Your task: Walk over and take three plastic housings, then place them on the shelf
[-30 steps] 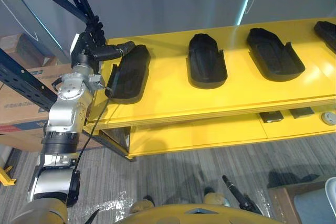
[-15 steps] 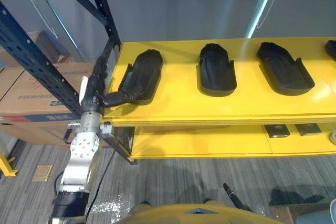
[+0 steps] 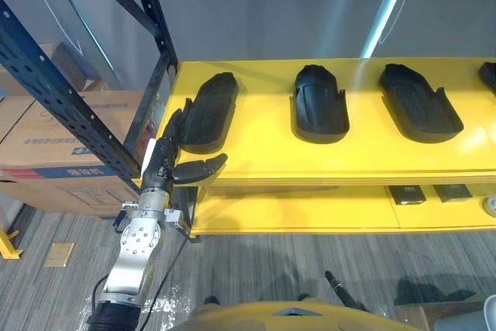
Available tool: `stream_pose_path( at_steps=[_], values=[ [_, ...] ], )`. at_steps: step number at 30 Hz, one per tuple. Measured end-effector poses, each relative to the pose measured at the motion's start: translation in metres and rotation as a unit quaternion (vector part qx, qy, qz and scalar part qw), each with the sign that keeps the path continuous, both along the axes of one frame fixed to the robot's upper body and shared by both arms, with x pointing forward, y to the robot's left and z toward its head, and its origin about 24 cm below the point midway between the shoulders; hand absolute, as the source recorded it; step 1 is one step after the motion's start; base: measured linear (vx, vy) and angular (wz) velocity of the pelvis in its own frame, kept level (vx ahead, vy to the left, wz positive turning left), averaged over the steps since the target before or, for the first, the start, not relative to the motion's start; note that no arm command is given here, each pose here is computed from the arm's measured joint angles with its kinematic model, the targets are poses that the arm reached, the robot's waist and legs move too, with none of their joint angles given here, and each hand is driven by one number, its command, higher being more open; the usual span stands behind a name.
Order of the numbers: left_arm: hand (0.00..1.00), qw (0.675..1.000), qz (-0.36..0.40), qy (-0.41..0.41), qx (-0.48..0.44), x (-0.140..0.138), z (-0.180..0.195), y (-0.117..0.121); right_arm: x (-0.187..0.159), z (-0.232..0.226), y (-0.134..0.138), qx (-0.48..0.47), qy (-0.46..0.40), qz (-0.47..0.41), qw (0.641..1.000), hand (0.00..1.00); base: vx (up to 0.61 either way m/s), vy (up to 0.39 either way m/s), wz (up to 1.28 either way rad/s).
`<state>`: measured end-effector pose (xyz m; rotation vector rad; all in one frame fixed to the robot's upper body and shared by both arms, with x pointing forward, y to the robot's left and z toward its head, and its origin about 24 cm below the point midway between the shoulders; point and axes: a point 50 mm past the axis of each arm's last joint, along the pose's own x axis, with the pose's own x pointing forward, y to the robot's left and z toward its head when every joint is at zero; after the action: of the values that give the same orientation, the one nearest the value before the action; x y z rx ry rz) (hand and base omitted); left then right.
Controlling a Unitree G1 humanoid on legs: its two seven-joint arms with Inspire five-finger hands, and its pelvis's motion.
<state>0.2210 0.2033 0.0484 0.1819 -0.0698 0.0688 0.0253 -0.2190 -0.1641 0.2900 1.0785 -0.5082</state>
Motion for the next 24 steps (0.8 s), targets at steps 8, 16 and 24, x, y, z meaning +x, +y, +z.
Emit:
stream_pose_path(
  at_steps=[8, 16, 24],
  values=[
    [1.0, 1.0, 0.011, -0.012, -0.001, 0.0, 0.001, 0.001, 0.01, 0.001, 0.001, 0.005, -0.014, 0.007, 1.0, 1.0, 0.01, 0.002, 0.01],
    [1.0, 1.0, -0.018, -0.006, -0.024, 0.0, -0.002, -0.008, 0.014, 0.001, 0.001, 0.005, -0.019, 0.008, 1.0, 1.0, 0.0, 0.002, 0.02],
    [1.0, 0.997, -0.046, -0.004, -0.07, 0.002, -0.002, -0.02, 0.015, 0.001, 0.0, 0.004, -0.018, 0.011, 1.0, 1.0, 0.0, 0.0, 0.0]
  ],
)
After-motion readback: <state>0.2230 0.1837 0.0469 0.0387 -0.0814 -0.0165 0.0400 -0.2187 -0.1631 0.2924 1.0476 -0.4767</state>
